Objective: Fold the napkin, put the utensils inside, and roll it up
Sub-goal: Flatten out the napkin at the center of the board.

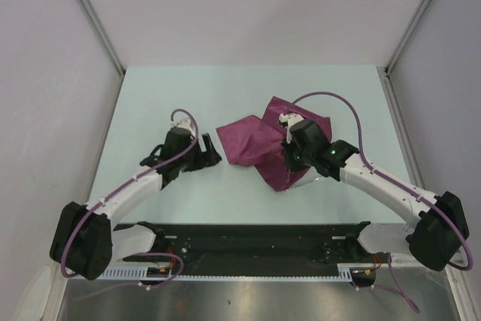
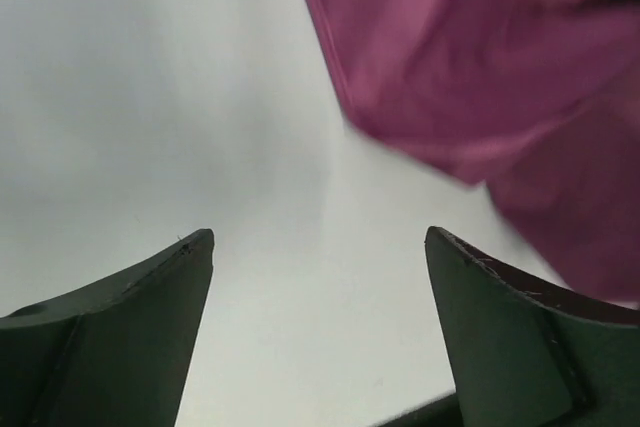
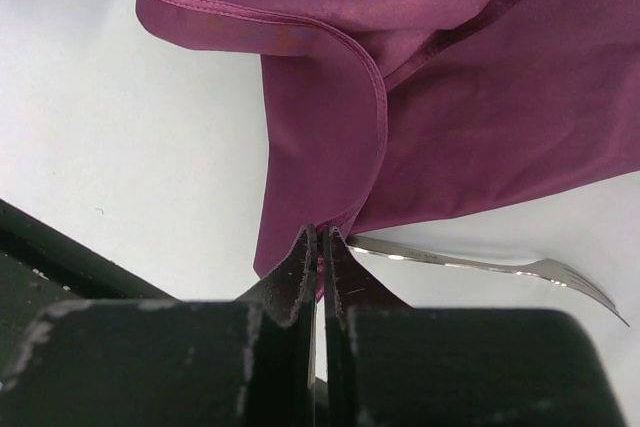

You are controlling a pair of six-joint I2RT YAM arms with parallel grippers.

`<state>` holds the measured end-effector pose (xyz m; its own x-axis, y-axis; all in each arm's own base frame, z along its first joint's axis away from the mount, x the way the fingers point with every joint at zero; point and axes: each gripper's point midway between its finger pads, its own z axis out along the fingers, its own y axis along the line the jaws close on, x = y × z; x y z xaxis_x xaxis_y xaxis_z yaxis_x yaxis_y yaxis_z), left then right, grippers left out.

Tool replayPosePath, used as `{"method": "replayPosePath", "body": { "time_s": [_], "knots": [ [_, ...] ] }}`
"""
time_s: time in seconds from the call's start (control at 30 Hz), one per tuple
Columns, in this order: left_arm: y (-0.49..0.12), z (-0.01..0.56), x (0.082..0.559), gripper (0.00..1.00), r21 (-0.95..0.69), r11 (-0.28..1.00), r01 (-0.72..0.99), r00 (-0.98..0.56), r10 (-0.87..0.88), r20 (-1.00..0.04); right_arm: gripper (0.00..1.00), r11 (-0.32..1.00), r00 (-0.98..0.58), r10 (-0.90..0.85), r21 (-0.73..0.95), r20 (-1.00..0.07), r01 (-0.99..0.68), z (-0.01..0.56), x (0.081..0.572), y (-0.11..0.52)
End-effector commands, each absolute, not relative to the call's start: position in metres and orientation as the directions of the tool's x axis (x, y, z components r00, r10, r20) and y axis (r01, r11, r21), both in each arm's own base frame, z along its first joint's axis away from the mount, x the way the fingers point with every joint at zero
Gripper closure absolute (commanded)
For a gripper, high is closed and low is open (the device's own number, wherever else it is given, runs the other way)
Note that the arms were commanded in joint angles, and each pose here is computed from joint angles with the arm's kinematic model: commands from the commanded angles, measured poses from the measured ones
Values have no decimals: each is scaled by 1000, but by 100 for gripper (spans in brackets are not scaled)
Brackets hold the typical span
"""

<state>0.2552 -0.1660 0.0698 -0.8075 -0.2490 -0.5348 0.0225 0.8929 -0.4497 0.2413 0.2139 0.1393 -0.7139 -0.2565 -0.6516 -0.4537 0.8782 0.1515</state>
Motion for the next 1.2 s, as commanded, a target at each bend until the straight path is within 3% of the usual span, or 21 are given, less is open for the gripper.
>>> {"method": "replayPosePath", "body": {
  "time_s": [0.0, 0.13, 0.37, 0.6, 0.87, 1.17],
  "knots": [
    [-125, 114, 320, 16, -390, 920, -33, -657, -314, -685, 100, 867, -684, -247, 159, -686, -473, 148, 247, 220],
    [-134, 113, 362, 34, -369, 929, 18, -658, -267, -705, 100, 866, -679, -239, 164, -694, -472, 152, 247, 222],
    [-156, 78, 422, 48, -277, 954, 117, -731, -106, -674, 100, 872, -689, -212, 184, -693, -454, 152, 246, 222],
    [-168, 58, 457, 51, -190, 967, 169, -762, 6, -647, 100, 871, -689, -199, 197, -697, -451, 154, 247, 224],
    [-166, 34, 453, 53, -63, 982, 177, -815, 110, -569, 100, 871, -690, -197, 199, -697, -450, 154, 250, 226],
    [-169, 15, 447, 53, -30, 980, 197, -833, 151, -532, 100, 869, -688, -195, 203, -699, -452, 154, 251, 227]
  ]
}}
